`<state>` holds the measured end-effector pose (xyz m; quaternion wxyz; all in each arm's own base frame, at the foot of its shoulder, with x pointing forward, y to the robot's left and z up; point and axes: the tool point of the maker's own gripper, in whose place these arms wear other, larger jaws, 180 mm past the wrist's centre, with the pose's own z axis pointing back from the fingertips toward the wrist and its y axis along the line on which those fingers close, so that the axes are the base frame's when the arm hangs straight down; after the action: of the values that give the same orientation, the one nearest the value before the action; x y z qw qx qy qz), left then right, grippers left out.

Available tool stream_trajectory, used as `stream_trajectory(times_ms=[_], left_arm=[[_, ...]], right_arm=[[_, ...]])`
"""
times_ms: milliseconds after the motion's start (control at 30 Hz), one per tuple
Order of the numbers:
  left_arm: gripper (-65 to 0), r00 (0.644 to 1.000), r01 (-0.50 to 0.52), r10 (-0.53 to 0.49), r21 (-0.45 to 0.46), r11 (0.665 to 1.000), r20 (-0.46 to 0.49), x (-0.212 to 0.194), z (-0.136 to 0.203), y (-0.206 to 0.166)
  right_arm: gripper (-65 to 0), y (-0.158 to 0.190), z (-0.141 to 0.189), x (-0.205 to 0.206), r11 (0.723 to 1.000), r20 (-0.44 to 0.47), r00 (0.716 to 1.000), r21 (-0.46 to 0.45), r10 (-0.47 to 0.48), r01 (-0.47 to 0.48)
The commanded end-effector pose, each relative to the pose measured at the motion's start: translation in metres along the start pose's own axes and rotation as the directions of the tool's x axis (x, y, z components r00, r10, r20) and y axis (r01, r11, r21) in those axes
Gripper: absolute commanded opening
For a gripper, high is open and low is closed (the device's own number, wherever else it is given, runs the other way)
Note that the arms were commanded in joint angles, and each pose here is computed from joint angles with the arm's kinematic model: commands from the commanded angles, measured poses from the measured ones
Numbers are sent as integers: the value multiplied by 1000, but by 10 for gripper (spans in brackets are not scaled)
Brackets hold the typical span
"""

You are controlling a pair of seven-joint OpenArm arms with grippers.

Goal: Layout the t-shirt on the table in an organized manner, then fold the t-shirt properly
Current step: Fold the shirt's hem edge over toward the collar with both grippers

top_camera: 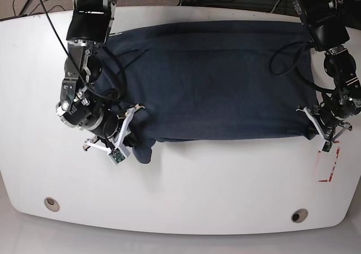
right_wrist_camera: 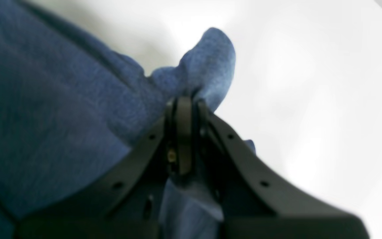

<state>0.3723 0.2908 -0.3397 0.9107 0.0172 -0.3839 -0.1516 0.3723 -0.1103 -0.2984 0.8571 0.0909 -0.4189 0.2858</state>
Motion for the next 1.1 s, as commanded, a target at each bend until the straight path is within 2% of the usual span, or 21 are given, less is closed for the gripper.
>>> stream_trajectory(times_ms=[0,467,767,1067], left_arm=[[-650,998,38,-40,51,998,44,21,15,13],[-650,991,135,-136,89,987,11,8,42,-1],[-650,986,160,-157,71,985,-50,-25,50,-13],[-650,976,191,-186,41,981,-111,-58,62,-30]], right_arm=[[-650,-6,13,12,999,44,998,-32,38,-37],[-650,25,43,-28,996,-52,996,-38,76,-78],[-650,39,51,-69,998,-142,988,-11,52,-54],[-650,32,64,-99,999,-199,980,-48,-7,-3]])
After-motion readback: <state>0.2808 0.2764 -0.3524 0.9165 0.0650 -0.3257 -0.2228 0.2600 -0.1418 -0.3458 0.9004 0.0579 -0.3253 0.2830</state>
